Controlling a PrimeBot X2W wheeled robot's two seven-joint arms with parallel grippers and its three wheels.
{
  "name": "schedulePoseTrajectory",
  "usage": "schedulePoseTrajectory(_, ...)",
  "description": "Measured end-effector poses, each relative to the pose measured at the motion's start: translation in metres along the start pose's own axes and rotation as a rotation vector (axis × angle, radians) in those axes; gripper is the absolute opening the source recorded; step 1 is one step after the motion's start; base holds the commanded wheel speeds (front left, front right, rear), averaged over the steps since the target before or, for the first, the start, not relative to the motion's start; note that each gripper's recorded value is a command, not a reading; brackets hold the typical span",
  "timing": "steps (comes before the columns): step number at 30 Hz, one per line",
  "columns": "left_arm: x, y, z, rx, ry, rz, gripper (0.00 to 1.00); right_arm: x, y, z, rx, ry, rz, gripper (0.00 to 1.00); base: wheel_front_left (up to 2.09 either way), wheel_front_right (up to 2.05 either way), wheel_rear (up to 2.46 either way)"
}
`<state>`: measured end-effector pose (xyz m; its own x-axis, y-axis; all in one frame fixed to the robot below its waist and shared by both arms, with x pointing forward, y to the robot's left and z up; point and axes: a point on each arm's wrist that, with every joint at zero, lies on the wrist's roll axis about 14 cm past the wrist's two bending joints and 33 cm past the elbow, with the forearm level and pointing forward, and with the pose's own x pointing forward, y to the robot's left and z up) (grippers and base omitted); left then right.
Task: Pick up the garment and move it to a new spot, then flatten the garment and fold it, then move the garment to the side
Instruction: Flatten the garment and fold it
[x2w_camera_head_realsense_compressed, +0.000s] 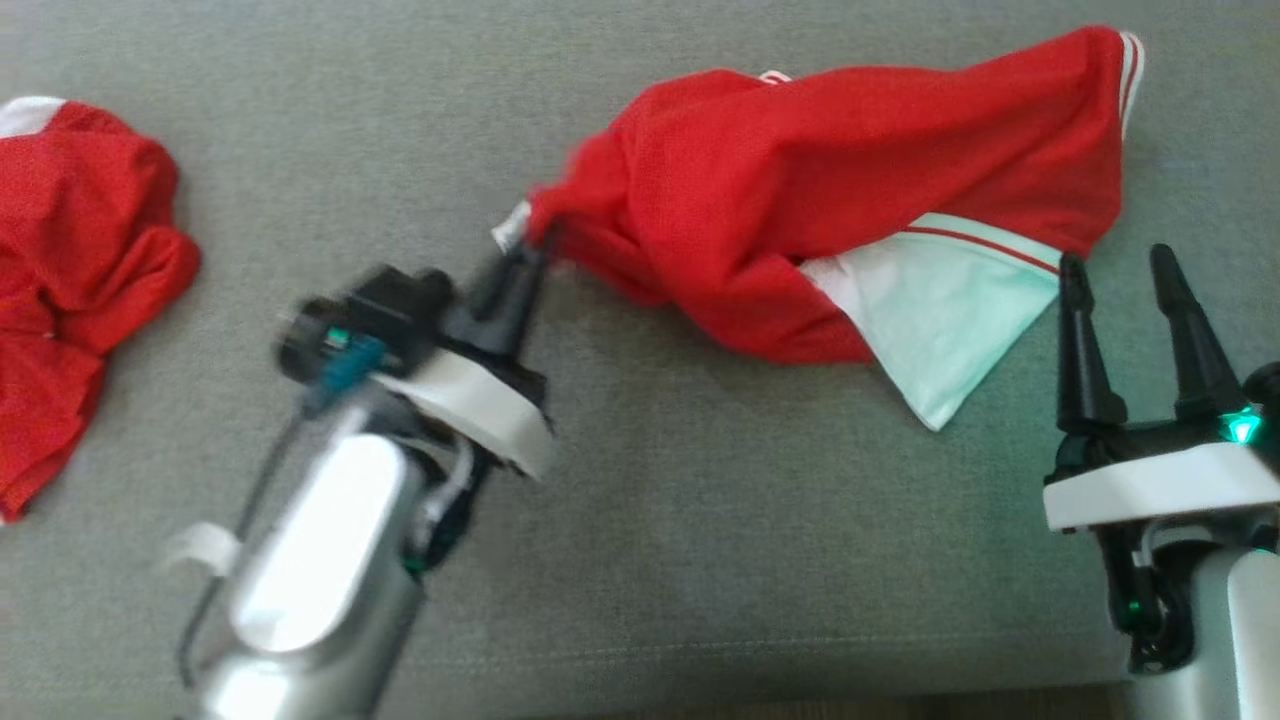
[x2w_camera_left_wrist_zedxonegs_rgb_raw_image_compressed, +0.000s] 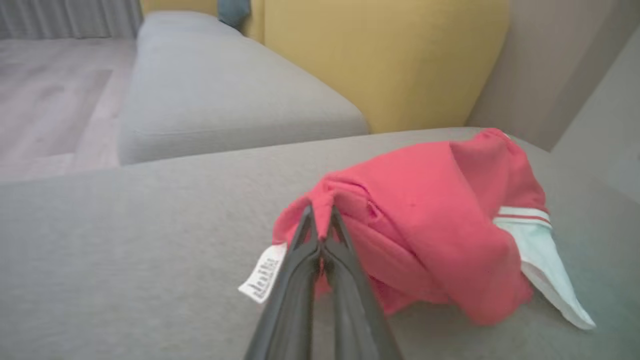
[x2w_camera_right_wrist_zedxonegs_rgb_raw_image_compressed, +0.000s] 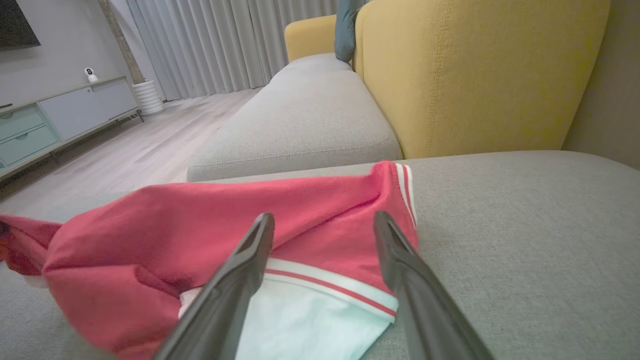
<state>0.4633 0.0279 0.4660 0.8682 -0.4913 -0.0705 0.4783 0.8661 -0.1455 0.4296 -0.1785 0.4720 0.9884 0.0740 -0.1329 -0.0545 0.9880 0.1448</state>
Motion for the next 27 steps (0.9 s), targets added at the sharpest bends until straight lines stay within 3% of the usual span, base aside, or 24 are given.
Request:
schedulePoseTrajectory(9,-0.023,0.066,0.06,0.117,-0.07,0.167,0.0,0.006,0.01,0.002,0.013,-0.009,0.028,1.0,0.0,0.0,0.0)
schedulePoseTrajectory(22,0.02,0.109,0.015,0.064,0.019,0.214,0.0,0.012,0.001,-0.013,0.008,0.029,0.008,1.0,0.0,0.0,0.0)
schedulePoseTrajectory(23,0.025,0.109,0.007,0.048,0.027,0.212,0.09,0.014,0.0,-0.013,0.007,0.028,0.006,1.0,0.0,0.0,0.0)
schedulePoseTrajectory(24,0.028,0.109,0.0,0.031,0.036,0.216,1.0,0.015,-0.001,-0.012,0.006,0.027,0.004,1.0,0.0,0.0,0.0)
schedulePoseTrajectory(27,0.032,0.106,-0.017,-0.008,0.044,0.215,1.0,0.014,-0.004,-0.013,-0.006,0.031,-0.006,1.0,0.0,0.0,0.0)
